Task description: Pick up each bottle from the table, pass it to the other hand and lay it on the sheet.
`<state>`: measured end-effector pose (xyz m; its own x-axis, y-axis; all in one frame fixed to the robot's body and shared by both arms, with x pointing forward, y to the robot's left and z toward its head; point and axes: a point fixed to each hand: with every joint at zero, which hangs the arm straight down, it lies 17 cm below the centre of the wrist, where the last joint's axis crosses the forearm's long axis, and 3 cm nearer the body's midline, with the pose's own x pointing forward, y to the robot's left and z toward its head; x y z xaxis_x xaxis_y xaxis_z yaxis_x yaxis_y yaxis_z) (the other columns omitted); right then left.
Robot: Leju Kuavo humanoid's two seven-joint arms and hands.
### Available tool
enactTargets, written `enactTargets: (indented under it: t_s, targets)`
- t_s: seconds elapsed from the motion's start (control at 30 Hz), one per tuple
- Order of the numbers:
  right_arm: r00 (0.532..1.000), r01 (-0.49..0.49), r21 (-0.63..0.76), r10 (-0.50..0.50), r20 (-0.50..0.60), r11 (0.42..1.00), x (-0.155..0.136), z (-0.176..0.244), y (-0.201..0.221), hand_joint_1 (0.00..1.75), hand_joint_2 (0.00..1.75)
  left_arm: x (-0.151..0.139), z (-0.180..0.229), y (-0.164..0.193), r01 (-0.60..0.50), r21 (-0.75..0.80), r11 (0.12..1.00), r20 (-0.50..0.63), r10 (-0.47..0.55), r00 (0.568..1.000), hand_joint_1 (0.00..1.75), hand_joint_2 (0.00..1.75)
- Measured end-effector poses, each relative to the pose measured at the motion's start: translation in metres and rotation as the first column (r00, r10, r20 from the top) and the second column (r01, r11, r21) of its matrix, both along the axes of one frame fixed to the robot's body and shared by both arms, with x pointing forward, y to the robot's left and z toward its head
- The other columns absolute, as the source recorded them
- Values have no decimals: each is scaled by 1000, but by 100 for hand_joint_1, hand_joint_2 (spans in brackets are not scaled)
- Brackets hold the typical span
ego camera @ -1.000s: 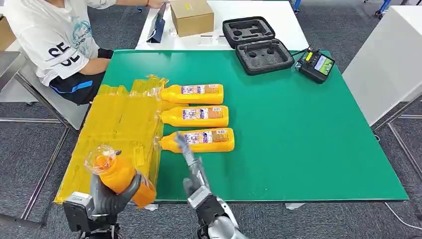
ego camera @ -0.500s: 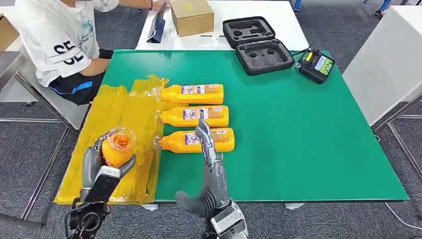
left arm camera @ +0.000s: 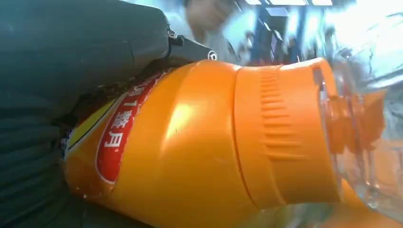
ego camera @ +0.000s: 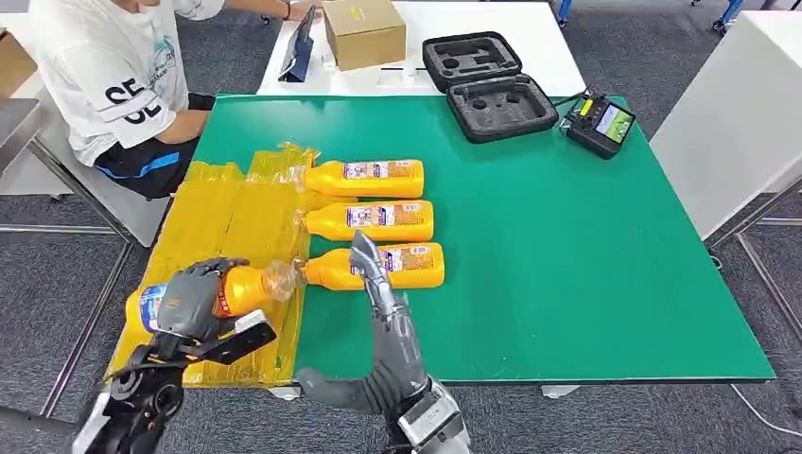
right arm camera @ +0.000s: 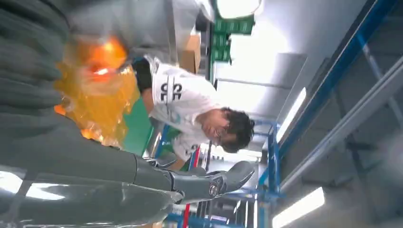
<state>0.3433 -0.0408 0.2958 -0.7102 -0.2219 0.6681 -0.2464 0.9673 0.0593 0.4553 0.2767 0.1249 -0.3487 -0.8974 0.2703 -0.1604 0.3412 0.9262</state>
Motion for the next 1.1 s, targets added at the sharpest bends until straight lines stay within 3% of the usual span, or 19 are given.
enactTargets:
  t_s: [0.17,0.43,0.77,1.0,1.07,1.1]
  targets:
    - [999,-48,5,48,-14,999,3,-2,11,0,175,13,-60,13,126,224,966,-253,-67,965,175,175]
    - [998,-60,-6,60,-31,998,4,-9,13,0,175,31,-77,30,280,337,899,-445,-110,889,175,175]
    - [999,-37,-22,36,-41,999,6,-16,9,0,175,47,-75,33,338,295,894,-538,-137,832,175,175]
    - [998,-31,-27,29,-49,999,7,-20,8,0,175,51,-75,35,342,296,892,-553,-133,823,171,175]
    - [998,-30,-28,29,-51,999,8,-21,8,0,175,52,-75,35,344,297,891,-556,-132,821,124,175]
    - [998,-30,-28,28,-52,999,8,-21,8,0,175,52,-75,35,345,292,892,-559,-134,818,49,175]
